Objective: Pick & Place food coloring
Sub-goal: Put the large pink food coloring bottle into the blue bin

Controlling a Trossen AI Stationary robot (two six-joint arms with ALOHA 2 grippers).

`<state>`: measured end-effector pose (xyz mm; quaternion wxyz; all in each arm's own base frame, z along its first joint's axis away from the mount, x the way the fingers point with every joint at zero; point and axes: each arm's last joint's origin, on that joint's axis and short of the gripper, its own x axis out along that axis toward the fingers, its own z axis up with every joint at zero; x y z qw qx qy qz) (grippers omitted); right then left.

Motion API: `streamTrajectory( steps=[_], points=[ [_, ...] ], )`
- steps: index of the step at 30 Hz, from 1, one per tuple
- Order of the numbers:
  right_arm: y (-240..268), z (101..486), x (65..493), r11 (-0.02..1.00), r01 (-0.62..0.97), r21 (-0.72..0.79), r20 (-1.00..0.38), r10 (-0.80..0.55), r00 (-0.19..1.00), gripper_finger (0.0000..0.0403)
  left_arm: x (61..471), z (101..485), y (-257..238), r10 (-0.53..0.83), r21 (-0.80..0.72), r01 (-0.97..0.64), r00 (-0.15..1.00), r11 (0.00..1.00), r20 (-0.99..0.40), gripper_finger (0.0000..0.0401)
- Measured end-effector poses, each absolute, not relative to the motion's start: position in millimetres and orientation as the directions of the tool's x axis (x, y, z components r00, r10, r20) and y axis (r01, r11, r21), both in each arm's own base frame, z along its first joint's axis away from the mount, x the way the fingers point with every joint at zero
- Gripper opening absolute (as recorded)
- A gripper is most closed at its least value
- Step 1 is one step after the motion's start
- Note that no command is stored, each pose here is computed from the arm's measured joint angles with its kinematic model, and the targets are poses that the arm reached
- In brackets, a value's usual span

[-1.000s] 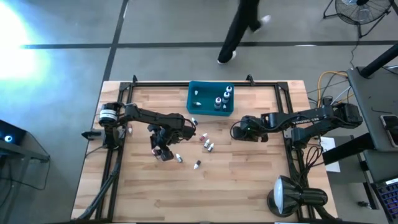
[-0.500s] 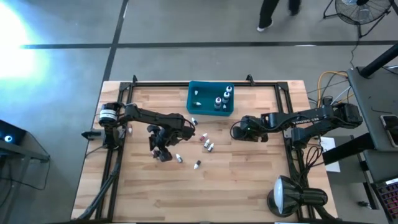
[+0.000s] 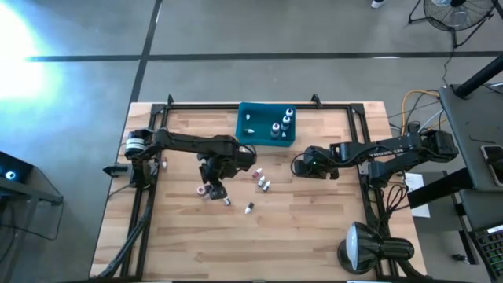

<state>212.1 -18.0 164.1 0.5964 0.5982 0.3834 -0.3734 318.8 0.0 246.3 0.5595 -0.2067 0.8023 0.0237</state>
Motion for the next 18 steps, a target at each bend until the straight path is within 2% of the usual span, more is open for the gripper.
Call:
streamTrajectory(
  steps=[9, 18],
  points=[
    [-18.1, 164.2, 212.2, 0.031, 0.903, 0.428, -0.904, 0.011, 0.428, 0.0148, 331.3, 276.7, 4.4, -0.173, -0.114, -0.306, -0.171, 0.945, -0.970, 0.0181],
    [-18.1, 164.1, 212.2, 0.059, 0.902, 0.427, -0.904, 0.010, 0.427, 0.0148, 338.5, 290.8, 8.0, -0.086, -0.065, -0.226, -0.084, 0.972, -0.993, 0.0181]
  ],
)
